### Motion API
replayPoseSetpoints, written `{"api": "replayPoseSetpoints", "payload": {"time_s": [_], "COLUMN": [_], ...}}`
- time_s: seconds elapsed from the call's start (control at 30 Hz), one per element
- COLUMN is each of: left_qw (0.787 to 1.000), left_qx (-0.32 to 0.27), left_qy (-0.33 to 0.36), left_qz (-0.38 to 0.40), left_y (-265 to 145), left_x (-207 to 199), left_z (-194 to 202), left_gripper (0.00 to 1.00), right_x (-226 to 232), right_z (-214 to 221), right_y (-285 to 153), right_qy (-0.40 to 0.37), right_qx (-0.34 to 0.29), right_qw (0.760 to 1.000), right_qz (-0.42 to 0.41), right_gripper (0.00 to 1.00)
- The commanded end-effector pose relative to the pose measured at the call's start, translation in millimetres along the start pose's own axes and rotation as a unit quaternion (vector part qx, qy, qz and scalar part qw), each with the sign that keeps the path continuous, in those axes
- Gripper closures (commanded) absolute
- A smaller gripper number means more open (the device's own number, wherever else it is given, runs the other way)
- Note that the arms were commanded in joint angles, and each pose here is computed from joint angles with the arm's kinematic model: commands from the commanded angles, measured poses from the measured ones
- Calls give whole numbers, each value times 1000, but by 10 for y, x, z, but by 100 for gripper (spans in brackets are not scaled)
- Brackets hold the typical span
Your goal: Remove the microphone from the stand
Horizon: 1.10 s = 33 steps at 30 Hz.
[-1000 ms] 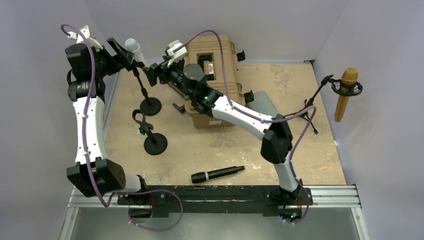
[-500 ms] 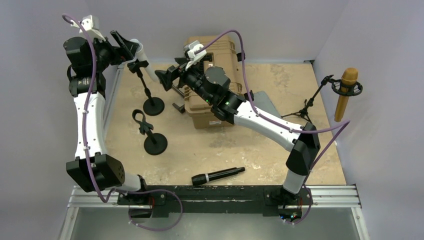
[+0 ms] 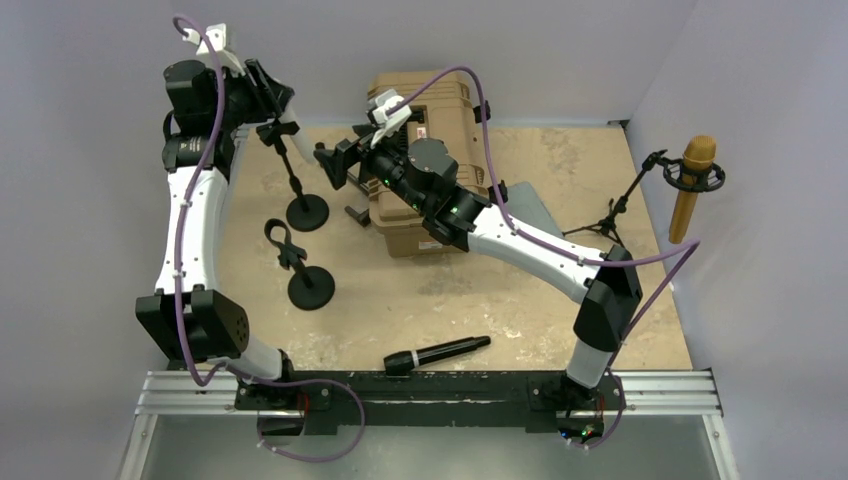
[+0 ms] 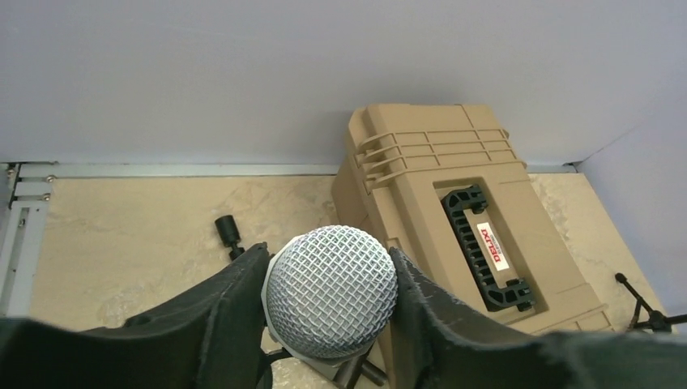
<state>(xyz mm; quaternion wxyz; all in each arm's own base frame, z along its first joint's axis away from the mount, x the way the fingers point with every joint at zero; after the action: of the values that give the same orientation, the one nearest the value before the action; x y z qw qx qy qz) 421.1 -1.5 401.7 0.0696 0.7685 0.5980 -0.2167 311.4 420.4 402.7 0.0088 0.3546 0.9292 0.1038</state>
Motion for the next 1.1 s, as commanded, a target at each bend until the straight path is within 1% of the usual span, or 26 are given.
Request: {"api": "replayPoseSetpoints", "payload": {"time_s": [0.0, 0.03, 0.13, 0.23, 0.37, 0.47, 0.6, 0.7, 0.77, 0.93, 1.07], "left_qw": [999, 999, 999, 999, 999, 999, 998, 996, 996, 997, 997], "left_qx": [-12, -8, 6, 16, 11, 11, 10, 19, 25, 28, 34], "left_qy": [30, 26, 12, 0, -16, -25, -66, -83, -83, -56, -52], "left_qz": [-19, -25, -35, -46, -29, -31, 5, 26, 33, 42, 45], "left_y": [-93, -114, -212, -331, -512, -626, -667, -692, -704, -700, -682], "left_x": [-114, -123, -205, -329, -587, -748, -877, -944, -983, -1119, -1164], "left_z": [-114, -109, -132, -111, -119, -67, 25, 105, 168, 321, 394], "left_gripper": [63, 75, 99, 100, 100, 100, 100, 100, 100, 100, 100], "right_x": [-21, -21, -21, -21, -29, -27, -39, -33, -32, -44, -61], "right_z": [-327, -327, -328, -294, -273, -243, -200, -166, -157, -158, -165], "right_y": [-127, -131, -148, -173, -206, -209, -231, -246, -253, -295, -353], "right_qy": [3, 3, 5, 9, 13, 17, 25, 30, 31, 26, 24], "right_qx": [-30, -29, -25, -16, -9, -1, 5, 10, 13, 17, 14], "right_qw": [1000, 1000, 1000, 1000, 1000, 1000, 1000, 999, 999, 999, 999], "right_qz": [3, 3, 5, 6, 7, 9, 15, 15, 14, 16, 19], "right_gripper": [10, 10, 10, 10, 10, 11, 11, 12, 12, 12, 12]}}
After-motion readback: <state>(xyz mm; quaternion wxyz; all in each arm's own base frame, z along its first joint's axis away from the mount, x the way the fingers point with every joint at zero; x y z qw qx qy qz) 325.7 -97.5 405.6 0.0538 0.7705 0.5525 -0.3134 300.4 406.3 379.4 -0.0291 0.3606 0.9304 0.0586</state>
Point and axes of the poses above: each gripper's point midway between its finger pads, its own y axis out along the fingers, its own x axis along the line the jaws close on, z = x × y, the point moved 5 cm from there along -y, back along the fingers, and after that the axes turned 6 degrees about -y, right-handed, at the moved point
